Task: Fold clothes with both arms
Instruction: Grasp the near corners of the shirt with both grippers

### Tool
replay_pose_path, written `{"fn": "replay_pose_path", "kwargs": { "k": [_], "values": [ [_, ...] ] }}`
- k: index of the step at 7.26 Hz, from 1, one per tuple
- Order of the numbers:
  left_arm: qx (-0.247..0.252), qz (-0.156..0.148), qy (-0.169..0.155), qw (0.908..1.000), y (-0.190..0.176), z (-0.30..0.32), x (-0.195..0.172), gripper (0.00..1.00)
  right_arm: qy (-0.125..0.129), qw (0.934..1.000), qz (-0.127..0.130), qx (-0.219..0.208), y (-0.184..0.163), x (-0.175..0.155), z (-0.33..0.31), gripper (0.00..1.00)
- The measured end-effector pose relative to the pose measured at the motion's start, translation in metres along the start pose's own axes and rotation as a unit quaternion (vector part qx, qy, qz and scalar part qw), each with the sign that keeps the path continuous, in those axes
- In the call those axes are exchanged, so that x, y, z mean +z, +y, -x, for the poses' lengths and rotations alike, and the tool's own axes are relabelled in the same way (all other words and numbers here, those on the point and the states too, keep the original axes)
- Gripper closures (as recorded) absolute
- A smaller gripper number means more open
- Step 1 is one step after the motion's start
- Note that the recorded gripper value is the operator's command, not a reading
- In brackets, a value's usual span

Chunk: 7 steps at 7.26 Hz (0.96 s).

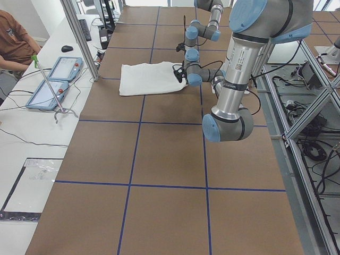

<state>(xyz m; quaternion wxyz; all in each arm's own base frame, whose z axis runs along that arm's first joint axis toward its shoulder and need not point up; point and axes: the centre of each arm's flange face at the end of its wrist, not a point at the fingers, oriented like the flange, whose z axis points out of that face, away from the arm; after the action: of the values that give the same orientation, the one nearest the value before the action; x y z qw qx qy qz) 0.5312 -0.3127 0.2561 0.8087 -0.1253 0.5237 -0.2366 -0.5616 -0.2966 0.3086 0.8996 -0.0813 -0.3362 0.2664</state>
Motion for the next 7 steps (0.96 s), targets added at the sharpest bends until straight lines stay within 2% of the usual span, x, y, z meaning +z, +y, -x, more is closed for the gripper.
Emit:
{"fn": "replay_pose_path", "kwargs": {
  "k": [1, 2, 4, 5, 7],
  "values": [
    [0.000, -0.001, 0.000, 1.0000, -0.0007, 0.0001, -0.0001, 1.00, -0.001, 1.0000, 0.000, 0.000, 0.0004, -0.0007, 0.0005, 0.47],
    [-0.001, -0.001, 0.000, 1.0000, -0.0010, 0.0002, 0.0000, 1.00, -0.003, 1.0000, 0.001, 0.000, 0.0010, -0.0022, 0.0017, 0.67],
    [-0.001, -0.001, -0.001, 1.0000, -0.0015, 0.0004, 0.0004, 1.00, -0.004, 1.0000, 0.001, -0.001, 0.0014, -0.0032, 0.0020, 0.90],
    [-0.001, -0.002, -0.001, 1.0000, -0.0021, 0.0007, 0.0011, 1.00, -0.003, 1.0000, 0.001, -0.001, 0.0015, -0.0030, 0.0019, 0.98],
    [-0.001, -0.004, -0.003, 1.0000, -0.0034, 0.0017, 0.0034, 1.00, -0.003, 1.0000, 0.002, -0.002, 0.0011, -0.0030, 0.0021, 1.00]
  ]
}}
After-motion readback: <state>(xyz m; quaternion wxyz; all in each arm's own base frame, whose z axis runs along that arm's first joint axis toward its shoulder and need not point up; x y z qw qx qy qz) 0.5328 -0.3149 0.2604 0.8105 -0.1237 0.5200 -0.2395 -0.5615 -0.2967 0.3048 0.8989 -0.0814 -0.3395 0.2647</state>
